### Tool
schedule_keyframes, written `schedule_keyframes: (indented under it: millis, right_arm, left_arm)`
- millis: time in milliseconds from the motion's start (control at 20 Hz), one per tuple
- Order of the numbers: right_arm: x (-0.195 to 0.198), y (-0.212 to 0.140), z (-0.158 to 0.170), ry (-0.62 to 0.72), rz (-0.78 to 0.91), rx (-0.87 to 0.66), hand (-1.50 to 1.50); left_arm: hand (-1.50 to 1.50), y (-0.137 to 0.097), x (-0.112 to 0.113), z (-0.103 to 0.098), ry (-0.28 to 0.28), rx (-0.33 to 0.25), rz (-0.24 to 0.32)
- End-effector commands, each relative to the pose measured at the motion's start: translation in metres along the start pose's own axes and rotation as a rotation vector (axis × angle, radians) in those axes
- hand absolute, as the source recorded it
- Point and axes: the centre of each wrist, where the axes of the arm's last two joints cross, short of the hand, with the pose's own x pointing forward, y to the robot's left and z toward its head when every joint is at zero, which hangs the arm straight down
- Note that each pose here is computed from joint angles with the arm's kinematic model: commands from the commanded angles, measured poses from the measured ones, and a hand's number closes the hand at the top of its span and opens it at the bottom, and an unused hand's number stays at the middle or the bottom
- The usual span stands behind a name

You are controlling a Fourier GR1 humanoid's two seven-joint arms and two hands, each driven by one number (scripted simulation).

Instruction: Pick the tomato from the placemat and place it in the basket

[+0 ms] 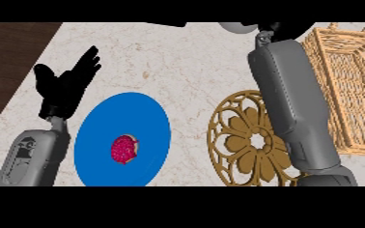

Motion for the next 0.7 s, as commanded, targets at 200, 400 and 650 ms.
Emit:
schedule_keyframes:
  millis: [200, 400, 650]
  right_arm:
    - [0.042, -0.017, -0.035, 0.19, 0.007, -0.19, 1.5]
    - [0.051, -0.03, -0.06, 0.231, 0.042, -0.256, 1.5]
    - [0.053, -0.043, -0.084, 0.257, 0.061, -0.353, 1.5]
  left_arm:
    - [0.0, -0.004, 0.001, -0.003, 0.008, -0.002, -0.006]
    - [0.0, -0.004, 0.001, -0.003, 0.011, 0.017, 0.004]
    - [0.0, -0.007, -0.002, -0.003, -0.009, 0.017, 0.014]
